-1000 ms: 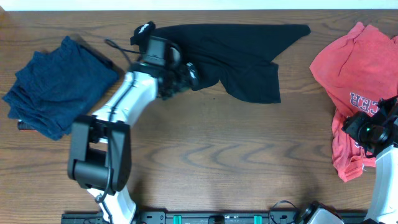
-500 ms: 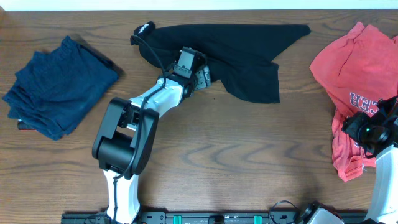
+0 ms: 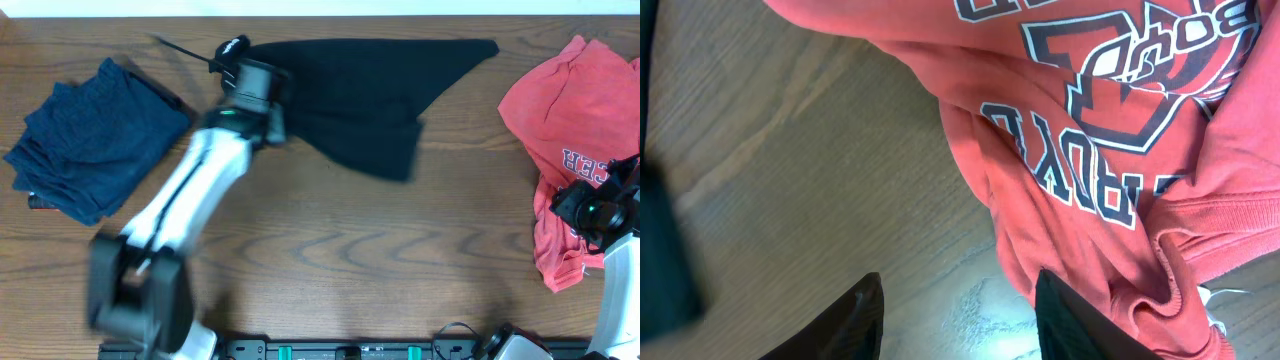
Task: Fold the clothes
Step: 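Drag the black shirt with the left gripper and lay it flat mid-table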
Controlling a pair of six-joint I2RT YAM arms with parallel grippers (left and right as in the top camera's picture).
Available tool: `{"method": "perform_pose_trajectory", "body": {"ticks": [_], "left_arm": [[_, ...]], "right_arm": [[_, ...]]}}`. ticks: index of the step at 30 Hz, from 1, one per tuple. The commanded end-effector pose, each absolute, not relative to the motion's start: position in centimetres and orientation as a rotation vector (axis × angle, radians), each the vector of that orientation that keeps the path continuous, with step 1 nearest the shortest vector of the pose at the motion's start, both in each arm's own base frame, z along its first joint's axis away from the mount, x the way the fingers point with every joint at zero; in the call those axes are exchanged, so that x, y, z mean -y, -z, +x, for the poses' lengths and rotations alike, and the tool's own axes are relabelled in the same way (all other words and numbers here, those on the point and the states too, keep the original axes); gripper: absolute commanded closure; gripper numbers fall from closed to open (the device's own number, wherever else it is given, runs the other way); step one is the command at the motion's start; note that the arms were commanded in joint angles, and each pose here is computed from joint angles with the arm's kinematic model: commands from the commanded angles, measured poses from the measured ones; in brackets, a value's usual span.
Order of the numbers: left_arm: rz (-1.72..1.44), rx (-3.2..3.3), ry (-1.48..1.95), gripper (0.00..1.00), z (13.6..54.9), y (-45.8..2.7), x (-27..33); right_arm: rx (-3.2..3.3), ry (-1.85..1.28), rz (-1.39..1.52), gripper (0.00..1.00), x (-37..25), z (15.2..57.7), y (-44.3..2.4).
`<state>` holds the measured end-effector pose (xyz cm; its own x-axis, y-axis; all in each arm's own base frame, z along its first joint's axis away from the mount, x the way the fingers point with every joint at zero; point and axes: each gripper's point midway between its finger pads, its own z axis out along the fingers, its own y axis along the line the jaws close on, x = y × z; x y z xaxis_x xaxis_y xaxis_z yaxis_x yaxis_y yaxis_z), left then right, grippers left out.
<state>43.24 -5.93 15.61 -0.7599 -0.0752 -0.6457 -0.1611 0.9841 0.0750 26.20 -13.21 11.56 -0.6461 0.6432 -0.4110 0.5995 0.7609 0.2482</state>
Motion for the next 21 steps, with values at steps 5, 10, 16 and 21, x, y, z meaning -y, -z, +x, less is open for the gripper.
{"method": "perform_pose_trajectory", "body": {"ticks": [5, 10, 16, 21], "left_arm": [[-0.285, -2.462, -0.105, 0.1, 39.5, -19.2, 2.7], [-0.387, -2.673, 0.056, 0.02, 36.5, -14.2, 5.4], [-0.295, -2.84, 0.196, 0.01, 35.5, -8.2, 10.0], [-0.207, -2.891, 0.212, 0.07, 36.3, -3.7, 12.9]], "right_arm": [[-2.494, -0.121, 0.915, 0.52, 12.9, 26.1, -11.7], [-2.497, -0.122, 0.917, 0.52, 12.9, 26.0, -11.6], [-2.496, -0.122, 0.916, 0.51, 12.9, 26.0, -11.7], [-2.497, -0.123, 0.917, 0.51, 12.9, 26.0, -11.6]]}}
